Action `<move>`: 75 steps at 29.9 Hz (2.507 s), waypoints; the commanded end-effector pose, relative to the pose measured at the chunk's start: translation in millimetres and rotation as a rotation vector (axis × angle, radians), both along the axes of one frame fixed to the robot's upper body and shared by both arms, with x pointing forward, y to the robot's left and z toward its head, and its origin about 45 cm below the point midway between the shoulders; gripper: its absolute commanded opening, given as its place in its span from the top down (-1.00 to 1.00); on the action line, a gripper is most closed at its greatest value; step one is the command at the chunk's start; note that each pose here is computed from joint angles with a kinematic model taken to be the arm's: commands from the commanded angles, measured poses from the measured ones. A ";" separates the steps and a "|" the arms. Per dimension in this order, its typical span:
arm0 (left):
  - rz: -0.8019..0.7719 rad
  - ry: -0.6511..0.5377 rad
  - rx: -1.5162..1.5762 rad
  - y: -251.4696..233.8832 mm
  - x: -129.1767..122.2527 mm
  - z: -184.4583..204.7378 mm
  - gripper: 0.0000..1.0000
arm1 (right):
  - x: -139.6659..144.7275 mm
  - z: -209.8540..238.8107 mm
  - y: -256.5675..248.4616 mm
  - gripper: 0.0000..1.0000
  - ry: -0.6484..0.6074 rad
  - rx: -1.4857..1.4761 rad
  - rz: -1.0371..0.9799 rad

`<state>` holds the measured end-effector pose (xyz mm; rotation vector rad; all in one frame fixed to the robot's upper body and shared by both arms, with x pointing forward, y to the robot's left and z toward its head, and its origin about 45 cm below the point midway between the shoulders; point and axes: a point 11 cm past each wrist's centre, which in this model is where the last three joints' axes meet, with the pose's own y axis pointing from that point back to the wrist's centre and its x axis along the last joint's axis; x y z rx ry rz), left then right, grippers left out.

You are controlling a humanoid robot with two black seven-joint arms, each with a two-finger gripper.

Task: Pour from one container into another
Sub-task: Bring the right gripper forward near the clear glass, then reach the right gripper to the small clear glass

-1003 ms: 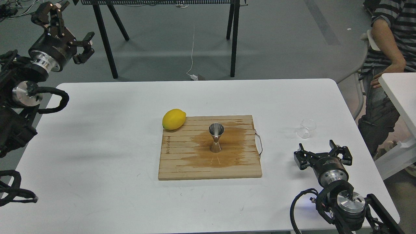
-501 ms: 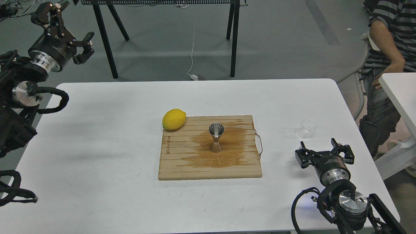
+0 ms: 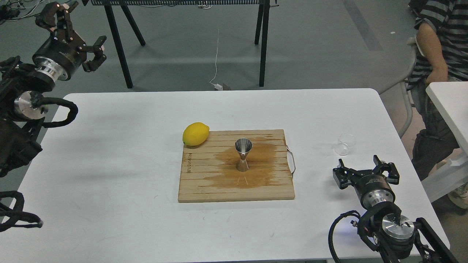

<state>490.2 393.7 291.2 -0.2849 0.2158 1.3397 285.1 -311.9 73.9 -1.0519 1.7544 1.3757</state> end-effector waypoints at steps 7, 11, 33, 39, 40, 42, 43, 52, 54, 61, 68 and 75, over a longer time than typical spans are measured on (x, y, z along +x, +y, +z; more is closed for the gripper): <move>0.002 -0.004 0.002 1.3 0.3 2.2 -0.99 | 1.0 -11.8 -6.3 -0.99 0.029 -0.012 -0.010; 0.002 -0.003 0.003 2.0 0.1 2.3 -0.99 | 6.5 -19.6 -9.3 -0.99 0.026 -0.021 -0.009; 0.005 -0.003 0.009 4.1 -0.3 3.2 -0.99 | 52.8 -27.7 -13.7 -0.99 0.025 -0.036 -0.015; 0.006 -0.001 0.009 4.3 -0.6 2.4 -0.99 | 59.4 -32.3 -6.0 -0.99 0.028 -0.022 -0.015; 0.007 -0.002 0.010 5.1 -0.7 2.7 -0.99 | 60.4 -33.5 -4.2 -0.99 0.029 -0.020 -0.013; 0.007 -0.002 0.009 5.1 -0.7 2.8 -0.99 | 63.0 -34.1 -5.2 -0.99 0.030 -0.025 -0.013; 0.008 -0.001 0.011 6.0 -1.2 2.3 -0.99 | 64.2 -35.0 -4.5 -0.99 0.033 -0.028 -0.009; 0.012 -0.001 0.013 7.8 -1.8 2.3 -0.99 | 82.0 -33.2 -5.7 -0.97 0.033 -0.060 0.005; 0.012 -0.001 0.013 7.8 -1.8 2.3 -0.99 | 82.6 -35.1 -4.4 -0.95 0.040 -0.070 0.017; 0.012 -0.001 0.013 7.8 -1.8 2.3 -0.99 | 84.2 -33.3 -4.8 -0.63 0.009 -0.077 0.016; 0.022 -0.004 0.021 14.5 -3.1 5.2 -0.99 | 83.9 -33.8 -4.1 -0.28 0.010 -0.081 0.022; 0.027 -0.005 0.023 17.5 -3.8 6.6 -0.99 | 82.7 -35.6 1.2 0.01 0.015 -0.094 0.047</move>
